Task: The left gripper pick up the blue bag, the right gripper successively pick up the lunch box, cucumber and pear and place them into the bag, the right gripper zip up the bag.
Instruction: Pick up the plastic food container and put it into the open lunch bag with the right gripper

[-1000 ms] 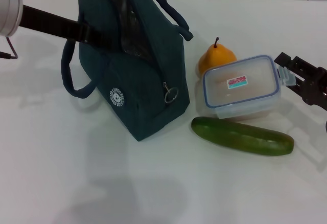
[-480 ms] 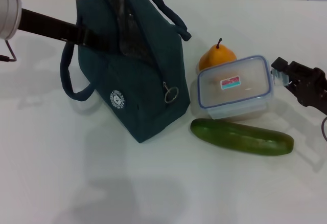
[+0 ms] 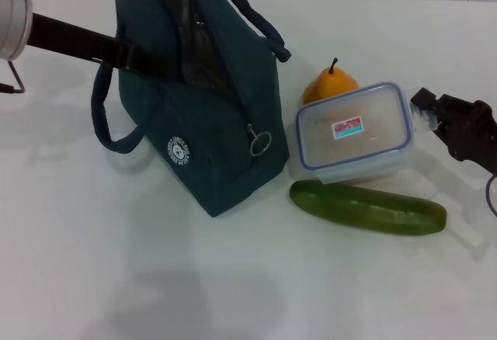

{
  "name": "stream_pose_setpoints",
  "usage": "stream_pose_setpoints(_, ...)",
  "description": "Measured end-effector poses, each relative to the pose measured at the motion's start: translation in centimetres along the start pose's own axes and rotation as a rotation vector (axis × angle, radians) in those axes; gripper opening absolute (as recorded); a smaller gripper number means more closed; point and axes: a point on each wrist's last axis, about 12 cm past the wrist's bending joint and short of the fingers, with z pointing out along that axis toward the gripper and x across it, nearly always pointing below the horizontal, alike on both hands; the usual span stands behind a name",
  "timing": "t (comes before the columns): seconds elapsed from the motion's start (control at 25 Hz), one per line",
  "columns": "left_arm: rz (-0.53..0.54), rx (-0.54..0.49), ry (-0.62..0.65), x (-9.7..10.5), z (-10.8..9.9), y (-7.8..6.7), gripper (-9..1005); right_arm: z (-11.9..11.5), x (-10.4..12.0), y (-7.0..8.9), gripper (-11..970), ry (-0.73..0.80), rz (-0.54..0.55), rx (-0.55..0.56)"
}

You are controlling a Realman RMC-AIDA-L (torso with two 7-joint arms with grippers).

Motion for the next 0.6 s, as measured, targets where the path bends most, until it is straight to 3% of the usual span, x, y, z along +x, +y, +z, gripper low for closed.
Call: stream_pose_setpoints(0.6,-0.003,0.007,0.0,0.1,0.1,-0.1,41,-3.3,0.3,0.1,94,-0.107,0.066,-0.076)
